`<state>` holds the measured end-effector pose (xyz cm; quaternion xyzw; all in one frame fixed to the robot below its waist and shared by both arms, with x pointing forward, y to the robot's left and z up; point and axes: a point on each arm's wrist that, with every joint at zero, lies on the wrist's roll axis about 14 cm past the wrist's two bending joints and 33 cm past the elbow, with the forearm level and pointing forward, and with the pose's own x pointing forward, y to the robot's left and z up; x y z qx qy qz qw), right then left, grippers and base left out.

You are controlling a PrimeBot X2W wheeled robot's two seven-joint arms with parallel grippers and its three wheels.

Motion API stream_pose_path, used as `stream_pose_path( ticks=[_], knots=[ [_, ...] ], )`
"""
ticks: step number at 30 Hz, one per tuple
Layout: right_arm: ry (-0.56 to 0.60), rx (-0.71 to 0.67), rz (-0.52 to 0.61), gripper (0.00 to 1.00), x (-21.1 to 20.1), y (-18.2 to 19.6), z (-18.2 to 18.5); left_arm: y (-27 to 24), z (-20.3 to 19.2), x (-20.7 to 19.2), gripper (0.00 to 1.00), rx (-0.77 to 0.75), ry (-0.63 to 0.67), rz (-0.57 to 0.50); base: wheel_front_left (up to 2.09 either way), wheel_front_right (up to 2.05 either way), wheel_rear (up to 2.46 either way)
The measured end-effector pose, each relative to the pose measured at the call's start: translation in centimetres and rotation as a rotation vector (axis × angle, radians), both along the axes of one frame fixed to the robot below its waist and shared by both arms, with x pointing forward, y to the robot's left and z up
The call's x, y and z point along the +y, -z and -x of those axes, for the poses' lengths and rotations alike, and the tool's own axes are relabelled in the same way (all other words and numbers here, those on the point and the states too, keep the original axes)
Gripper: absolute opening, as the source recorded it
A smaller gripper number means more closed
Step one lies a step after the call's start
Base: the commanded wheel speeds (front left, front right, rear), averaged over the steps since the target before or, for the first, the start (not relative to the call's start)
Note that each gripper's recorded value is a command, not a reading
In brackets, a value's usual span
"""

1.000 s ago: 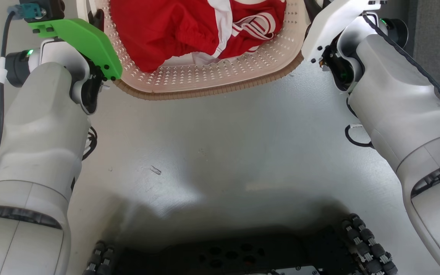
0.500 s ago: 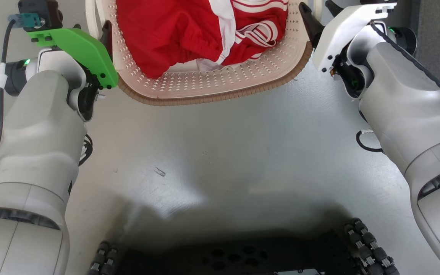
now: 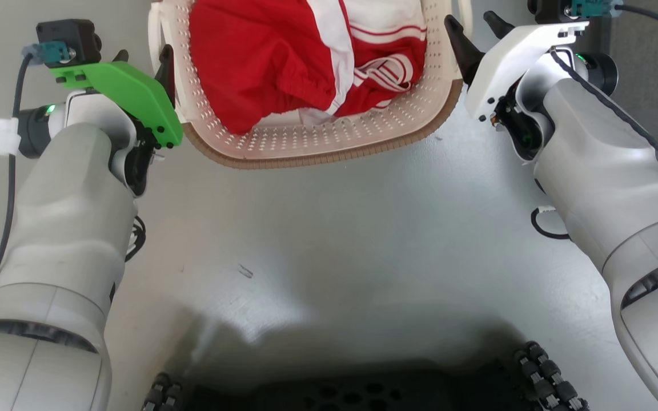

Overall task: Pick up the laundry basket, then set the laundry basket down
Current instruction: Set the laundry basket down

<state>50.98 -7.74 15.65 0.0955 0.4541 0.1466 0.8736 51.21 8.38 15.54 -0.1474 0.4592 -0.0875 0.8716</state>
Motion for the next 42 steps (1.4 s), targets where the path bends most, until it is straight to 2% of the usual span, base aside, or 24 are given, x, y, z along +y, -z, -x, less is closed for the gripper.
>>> stream_pose_path(
  ticks=[10,27,34,42],
  knots=[
    [0.027,-0.127,-0.016,1.0,-0.2,-3.7,-1.2,-3.4,-0.6,0.0,1.0,-0.132,0.009,-0.011,0.0,0.0,0.0],
    [0.051,-0.255,-0.029,1.0,-0.8,-10.8,0.3,-12.0,-1.4,-1.3,1.0,-0.351,0.073,-0.009,0.0,0.0,0.0],
    [0.101,-0.434,-0.052,1.0,-1.8,-17.4,-2.2,-20.0,-4.2,-1.2,1.0,-0.573,0.028,0.017,0.0,0.0,0.0],
    [0.126,-0.551,-0.048,1.0,-2.4,-22.0,-1.4,-24.8,-3.2,-0.3,1.0,-0.704,0.01,-0.003,0.0,0.0,0.0]
  ],
)
